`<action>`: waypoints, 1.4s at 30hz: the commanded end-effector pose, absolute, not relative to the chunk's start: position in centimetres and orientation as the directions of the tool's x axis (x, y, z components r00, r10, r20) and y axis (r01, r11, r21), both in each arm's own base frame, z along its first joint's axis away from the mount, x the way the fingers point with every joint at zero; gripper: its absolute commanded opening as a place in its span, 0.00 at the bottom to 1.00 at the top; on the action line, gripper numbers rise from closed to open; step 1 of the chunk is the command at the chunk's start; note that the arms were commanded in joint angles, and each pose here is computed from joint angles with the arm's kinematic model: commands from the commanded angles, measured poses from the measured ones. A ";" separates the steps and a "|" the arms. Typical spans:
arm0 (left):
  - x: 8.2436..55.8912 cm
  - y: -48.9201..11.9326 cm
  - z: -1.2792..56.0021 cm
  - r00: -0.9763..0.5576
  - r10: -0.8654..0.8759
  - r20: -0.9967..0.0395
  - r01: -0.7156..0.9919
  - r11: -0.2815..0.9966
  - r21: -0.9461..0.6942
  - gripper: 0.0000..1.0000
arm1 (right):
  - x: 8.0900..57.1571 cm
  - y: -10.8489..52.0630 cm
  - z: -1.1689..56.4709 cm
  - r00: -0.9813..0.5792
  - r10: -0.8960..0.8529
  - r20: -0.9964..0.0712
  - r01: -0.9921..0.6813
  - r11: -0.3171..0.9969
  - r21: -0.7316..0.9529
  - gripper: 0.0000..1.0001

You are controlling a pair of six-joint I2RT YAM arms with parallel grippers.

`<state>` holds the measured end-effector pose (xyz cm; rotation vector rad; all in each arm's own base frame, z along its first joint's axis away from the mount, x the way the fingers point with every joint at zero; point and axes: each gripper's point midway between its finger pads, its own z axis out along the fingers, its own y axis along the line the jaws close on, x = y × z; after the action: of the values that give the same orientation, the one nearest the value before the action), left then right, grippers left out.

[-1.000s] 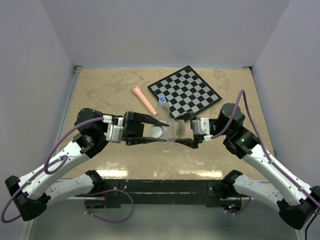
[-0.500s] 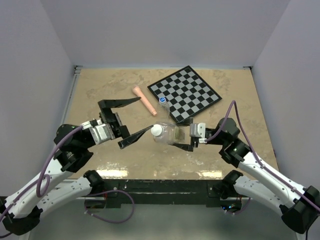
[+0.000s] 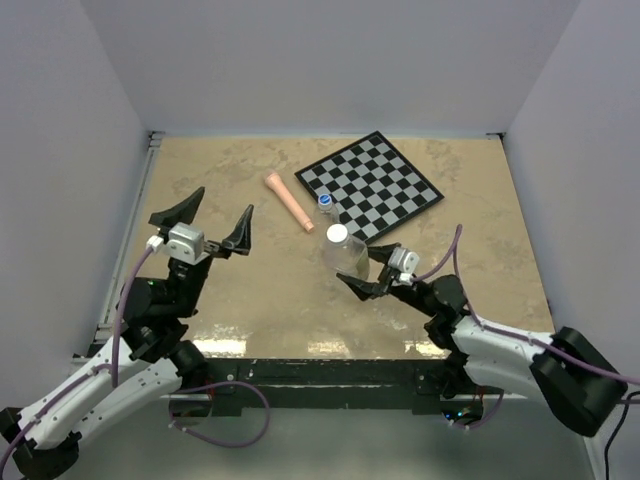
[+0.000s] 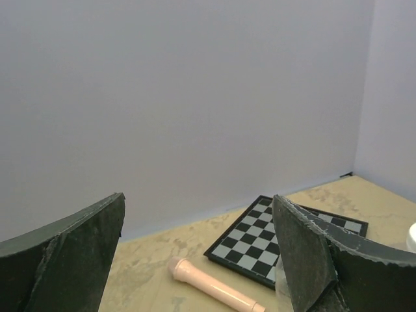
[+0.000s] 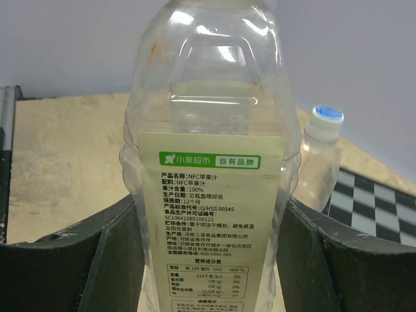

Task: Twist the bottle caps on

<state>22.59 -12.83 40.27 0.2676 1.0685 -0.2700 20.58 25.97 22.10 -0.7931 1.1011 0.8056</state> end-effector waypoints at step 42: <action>24.7 -26.0 30.0 -0.395 -0.084 -0.915 0.665 0.661 -0.347 0.98 | 21.4 29.5 19.8 0.309 0.331 -0.891 -0.868 0.480 -0.123 0.00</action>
<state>26.45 -23.74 33.26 0.4245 1.5934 -0.7158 24.66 30.02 10.89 -0.7642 1.3761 0.7940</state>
